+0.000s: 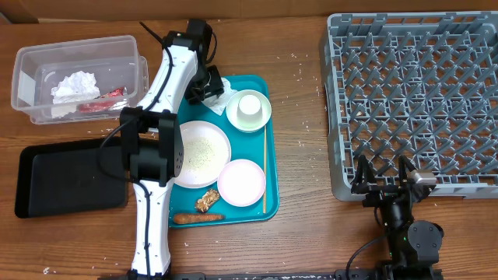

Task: Sort waste into correct bins and load items into the dishwasher
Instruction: 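Lift the napkins and release them into the clear bin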

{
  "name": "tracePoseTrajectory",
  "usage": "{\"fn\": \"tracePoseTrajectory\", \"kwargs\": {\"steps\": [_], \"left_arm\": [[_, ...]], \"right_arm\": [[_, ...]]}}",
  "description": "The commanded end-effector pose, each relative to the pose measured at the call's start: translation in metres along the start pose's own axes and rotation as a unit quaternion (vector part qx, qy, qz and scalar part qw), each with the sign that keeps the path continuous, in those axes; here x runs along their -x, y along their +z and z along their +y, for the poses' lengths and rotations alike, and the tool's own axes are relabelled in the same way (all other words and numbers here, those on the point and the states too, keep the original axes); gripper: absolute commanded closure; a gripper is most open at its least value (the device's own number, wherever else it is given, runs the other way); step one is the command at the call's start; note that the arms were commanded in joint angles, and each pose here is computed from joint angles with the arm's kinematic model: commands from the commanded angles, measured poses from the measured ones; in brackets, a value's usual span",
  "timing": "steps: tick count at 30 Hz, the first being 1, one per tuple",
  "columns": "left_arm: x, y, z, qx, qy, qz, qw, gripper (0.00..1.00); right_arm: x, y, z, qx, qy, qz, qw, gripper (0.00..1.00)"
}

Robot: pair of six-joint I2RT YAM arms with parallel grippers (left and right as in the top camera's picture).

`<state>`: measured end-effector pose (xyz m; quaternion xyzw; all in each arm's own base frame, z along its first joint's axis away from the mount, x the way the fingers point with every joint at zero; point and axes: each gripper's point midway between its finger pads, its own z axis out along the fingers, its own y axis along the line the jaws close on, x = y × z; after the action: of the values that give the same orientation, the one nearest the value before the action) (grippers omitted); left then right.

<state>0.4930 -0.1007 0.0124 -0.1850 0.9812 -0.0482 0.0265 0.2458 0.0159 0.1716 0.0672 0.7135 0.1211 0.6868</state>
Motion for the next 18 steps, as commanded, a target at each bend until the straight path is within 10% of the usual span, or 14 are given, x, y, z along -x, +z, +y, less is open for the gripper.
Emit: {"fn": "tracePoseTrajectory", "kwargs": {"steps": [1,3,11,18], "left_arm": [[-0.004,0.003,-0.001,0.001,-0.002,0.006,1.0,0.76],[-0.002,-0.003,-0.001,0.001,-0.003,0.005,1.0,0.96],[0.034,-0.097,-0.016,-0.044,-0.008,-0.076,0.996,0.96],[0.094,-0.244,0.009,-0.065,-0.052,-0.295,0.952,0.96]], "right_arm": [[-0.002,0.0,-0.001,-0.002,-0.004,-0.002,1.0,0.0],[-0.002,0.0,-0.001,-0.002,-0.004,-0.002,1.0,0.0],[-0.002,0.0,-0.001,-0.002,-0.004,-0.002,1.0,0.0],[-0.002,0.0,-0.001,-0.002,-0.004,-0.002,1.0,0.0]]}}
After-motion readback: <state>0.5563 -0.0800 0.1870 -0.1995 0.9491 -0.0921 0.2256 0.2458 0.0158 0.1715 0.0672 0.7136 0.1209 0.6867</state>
